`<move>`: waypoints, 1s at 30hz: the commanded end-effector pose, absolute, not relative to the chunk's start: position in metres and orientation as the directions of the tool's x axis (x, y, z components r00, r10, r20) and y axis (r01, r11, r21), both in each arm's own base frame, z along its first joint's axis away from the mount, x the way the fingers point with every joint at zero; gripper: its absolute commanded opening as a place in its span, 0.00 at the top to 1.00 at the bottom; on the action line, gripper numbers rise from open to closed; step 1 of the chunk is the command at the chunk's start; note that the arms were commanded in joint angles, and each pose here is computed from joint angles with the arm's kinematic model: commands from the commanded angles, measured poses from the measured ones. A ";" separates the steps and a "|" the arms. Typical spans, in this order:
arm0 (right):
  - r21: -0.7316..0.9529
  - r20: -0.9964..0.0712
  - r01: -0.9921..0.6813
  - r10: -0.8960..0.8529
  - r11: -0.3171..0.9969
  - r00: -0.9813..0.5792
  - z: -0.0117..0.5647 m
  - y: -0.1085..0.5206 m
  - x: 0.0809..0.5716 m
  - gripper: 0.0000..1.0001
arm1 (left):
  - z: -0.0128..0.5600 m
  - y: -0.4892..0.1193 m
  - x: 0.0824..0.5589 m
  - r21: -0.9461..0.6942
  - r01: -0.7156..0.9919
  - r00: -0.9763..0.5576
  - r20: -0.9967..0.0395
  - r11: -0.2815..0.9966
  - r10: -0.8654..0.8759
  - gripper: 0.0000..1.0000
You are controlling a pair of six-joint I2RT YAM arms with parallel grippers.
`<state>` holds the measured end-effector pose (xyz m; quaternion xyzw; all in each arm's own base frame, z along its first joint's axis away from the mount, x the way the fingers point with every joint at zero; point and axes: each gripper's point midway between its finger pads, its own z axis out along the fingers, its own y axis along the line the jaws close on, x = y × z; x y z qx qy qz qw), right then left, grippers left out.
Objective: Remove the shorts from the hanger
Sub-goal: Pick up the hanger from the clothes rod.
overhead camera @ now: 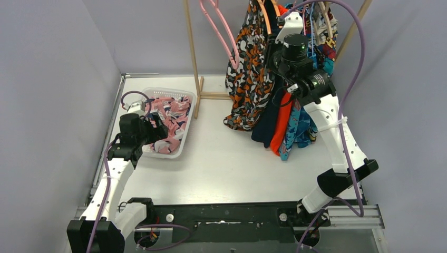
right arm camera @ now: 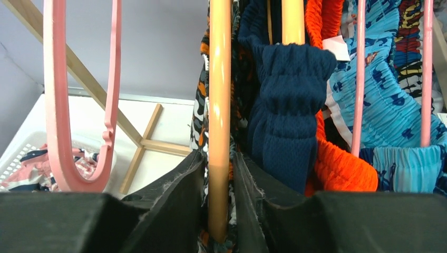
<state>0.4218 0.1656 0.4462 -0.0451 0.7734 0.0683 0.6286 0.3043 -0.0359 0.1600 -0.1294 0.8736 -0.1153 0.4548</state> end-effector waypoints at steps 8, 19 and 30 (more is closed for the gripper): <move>0.111 -0.992 -0.199 0.097 0.974 -0.079 0.489 0.173 0.439 0.84 | 0.172 -0.040 0.315 -0.331 -0.079 -0.512 -0.796 0.940 -0.323 0.19; 0.111 -0.994 -0.196 0.106 0.974 -0.037 0.500 0.172 0.447 0.72 | 0.171 -0.040 0.315 -0.330 -0.081 -0.517 -0.793 0.940 -0.323 0.19; 0.082 -0.994 -0.180 0.069 0.980 -0.080 0.485 0.171 0.453 0.79 | 0.167 -0.040 0.316 -0.328 -0.086 -0.529 -0.785 0.941 -0.322 0.19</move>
